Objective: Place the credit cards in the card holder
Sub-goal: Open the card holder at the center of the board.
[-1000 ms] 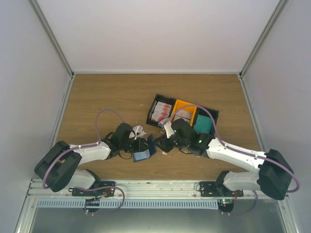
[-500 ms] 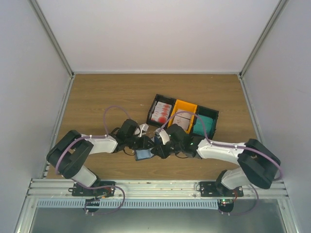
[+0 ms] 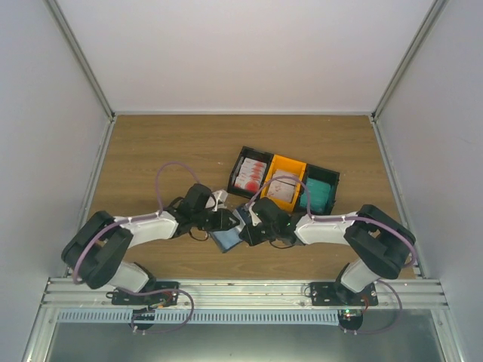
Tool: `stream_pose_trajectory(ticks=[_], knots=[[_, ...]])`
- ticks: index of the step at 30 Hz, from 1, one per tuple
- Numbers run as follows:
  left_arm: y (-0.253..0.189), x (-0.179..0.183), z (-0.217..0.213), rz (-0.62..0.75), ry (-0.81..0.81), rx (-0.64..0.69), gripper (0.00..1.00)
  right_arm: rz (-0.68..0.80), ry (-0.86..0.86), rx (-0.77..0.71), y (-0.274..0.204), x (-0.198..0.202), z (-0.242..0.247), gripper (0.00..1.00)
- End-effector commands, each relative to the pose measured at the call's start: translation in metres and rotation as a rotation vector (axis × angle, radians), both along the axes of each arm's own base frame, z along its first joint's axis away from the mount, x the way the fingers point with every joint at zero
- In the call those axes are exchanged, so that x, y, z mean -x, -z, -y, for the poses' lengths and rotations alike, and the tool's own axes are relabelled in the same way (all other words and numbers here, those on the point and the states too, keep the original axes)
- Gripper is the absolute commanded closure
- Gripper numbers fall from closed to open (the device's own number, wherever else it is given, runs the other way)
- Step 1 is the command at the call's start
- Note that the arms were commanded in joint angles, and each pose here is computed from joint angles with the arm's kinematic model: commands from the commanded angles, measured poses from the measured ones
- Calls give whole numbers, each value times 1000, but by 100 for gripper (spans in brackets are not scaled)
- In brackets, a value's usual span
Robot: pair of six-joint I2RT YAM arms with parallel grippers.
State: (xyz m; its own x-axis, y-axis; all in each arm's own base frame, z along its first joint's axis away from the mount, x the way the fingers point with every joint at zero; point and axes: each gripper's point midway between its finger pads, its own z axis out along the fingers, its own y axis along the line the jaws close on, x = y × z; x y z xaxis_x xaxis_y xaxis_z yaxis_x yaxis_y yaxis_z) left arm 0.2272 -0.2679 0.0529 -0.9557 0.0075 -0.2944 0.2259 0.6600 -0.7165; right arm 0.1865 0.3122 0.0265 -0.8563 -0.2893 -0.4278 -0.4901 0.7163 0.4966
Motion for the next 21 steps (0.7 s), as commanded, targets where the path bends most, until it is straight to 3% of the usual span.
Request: stream_pose_trajectory(ticks=[1, 10, 15, 21], knots=[[-12, -15, -26, 99, -111, -115, 58, 12, 77, 48, 10, -9, 7, 83], [-6, -5, -55, 88, -181, -221, 44, 4, 80, 91, 19, -9, 5, 67], [6, 3, -51, 43, -154, -206, 45, 20, 76, 116, 21, -11, 4, 61], [21, 10, -44, -27, -116, -196, 48, 8, 67, 126, 26, -8, 2, 61]])
